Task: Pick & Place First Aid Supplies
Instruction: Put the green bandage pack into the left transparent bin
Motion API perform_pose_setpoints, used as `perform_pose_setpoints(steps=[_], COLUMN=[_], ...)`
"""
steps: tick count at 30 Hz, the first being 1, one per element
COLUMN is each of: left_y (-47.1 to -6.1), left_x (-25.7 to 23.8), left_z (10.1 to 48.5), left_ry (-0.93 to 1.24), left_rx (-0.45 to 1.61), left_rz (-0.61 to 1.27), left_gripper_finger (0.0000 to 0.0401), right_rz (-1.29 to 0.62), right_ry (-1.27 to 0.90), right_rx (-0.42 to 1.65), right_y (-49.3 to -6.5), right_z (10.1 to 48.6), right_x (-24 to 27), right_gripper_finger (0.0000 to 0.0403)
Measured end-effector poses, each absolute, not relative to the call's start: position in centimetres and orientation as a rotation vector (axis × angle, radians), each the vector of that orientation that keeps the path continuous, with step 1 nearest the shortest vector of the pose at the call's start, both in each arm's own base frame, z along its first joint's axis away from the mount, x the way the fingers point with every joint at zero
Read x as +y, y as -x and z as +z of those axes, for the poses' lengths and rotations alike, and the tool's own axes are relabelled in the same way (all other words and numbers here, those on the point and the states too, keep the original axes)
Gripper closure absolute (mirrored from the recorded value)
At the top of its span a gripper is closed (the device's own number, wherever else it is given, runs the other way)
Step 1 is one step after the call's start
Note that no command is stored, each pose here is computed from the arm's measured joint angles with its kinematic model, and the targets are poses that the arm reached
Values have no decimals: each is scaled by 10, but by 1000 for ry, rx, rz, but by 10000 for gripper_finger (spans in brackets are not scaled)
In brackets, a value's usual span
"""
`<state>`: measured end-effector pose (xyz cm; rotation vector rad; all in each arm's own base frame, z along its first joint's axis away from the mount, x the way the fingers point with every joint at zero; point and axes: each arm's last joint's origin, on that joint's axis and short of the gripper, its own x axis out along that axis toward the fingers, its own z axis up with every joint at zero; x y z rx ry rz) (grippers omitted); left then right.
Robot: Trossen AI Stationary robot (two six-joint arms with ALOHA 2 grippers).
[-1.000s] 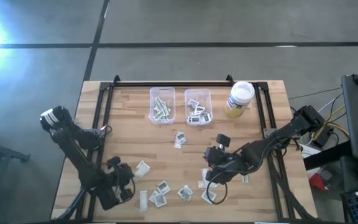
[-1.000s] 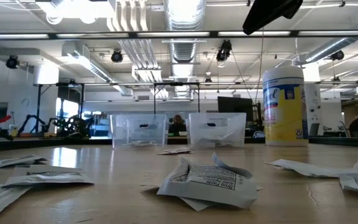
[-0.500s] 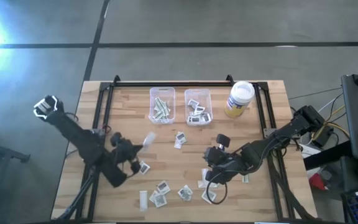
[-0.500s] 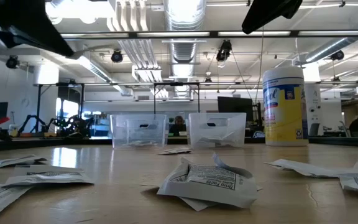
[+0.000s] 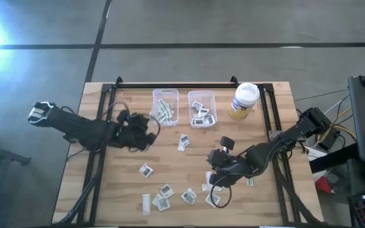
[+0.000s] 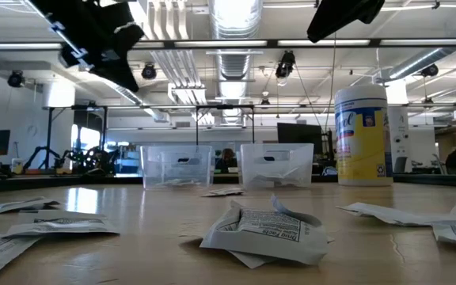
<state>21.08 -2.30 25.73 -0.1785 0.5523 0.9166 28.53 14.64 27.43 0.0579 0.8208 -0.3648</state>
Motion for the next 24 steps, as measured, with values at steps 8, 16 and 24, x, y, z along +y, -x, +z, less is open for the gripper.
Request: perform_pose_setpoints(steps=[8, 16, 24], left_y=[-226, -225, -245], left_x=[41, 89, 99], left_z=[264, 252, 224], left_ry=[266, 449, 454], left_rx=[602, 636, 666], left_rz=[869, 842, 805], left_gripper_finger=[401, 401, 401], right_rz=[-361, -361, -360], right_ry=[-67, -67, -63], right_rx=[810, 809, 810], right_y=[-286, -286, -286], right_z=[275, 275, 275], right_x=[147, 147, 147], right_gripper_finger=[342, 342, 342])
